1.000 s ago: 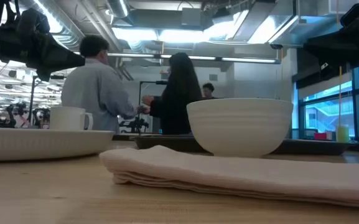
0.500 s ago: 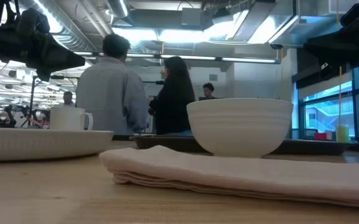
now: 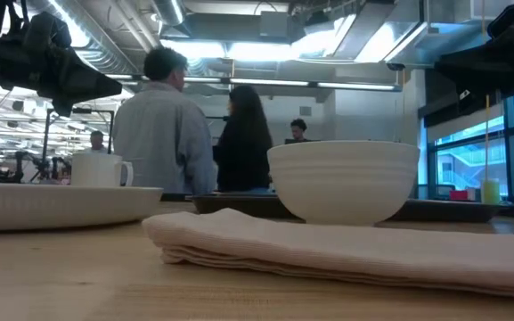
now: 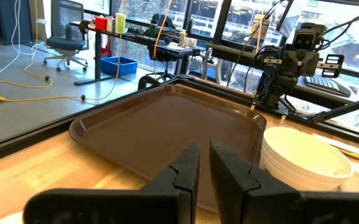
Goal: Set up tray
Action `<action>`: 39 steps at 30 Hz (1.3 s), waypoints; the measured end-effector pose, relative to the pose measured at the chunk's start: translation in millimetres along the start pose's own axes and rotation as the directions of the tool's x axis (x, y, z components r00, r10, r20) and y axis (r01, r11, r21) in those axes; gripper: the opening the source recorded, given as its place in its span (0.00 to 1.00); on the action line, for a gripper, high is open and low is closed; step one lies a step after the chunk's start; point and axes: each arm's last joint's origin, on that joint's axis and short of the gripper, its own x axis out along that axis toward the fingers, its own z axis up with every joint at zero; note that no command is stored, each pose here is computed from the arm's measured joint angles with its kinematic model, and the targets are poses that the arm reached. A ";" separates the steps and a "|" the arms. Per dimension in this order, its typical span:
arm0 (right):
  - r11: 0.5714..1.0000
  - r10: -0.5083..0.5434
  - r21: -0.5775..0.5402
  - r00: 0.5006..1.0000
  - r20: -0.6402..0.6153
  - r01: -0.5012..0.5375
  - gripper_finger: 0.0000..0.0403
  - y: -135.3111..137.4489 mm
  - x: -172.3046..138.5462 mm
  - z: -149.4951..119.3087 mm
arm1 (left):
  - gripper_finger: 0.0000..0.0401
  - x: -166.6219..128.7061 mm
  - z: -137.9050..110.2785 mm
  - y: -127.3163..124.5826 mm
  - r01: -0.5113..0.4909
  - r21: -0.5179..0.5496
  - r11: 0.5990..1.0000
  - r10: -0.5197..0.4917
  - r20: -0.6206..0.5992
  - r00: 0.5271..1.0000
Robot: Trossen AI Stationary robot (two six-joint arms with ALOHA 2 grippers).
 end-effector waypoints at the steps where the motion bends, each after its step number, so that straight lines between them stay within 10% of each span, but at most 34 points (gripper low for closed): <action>1: 1.000 0.000 0.001 1.000 0.001 0.000 0.11 0.0 0.0 0.1 | 0.08 0.0 0.0 0.0 0.000 0.000 1.000 0.000 0.000 1.000; 13: 0.989 -0.089 0.121 0.993 0.080 0.079 0.11 -1.9 -0.4 7.3 | 0.08 0.0 0.0 0.0 0.000 0.000 1.000 0.000 0.000 1.000; 22: 0.845 -0.341 0.477 0.930 0.136 0.240 0.11 -8.9 -2.4 11.6 | 0.08 0.0 0.0 0.0 0.000 0.000 1.000 0.000 0.000 1.000; 39: 0.837 -0.366 0.482 0.921 0.136 0.261 0.11 -9.6 -2.7 11.5 | 0.08 0.0 1.1 -0.2 0.002 -0.170 0.985 0.000 0.012 1.000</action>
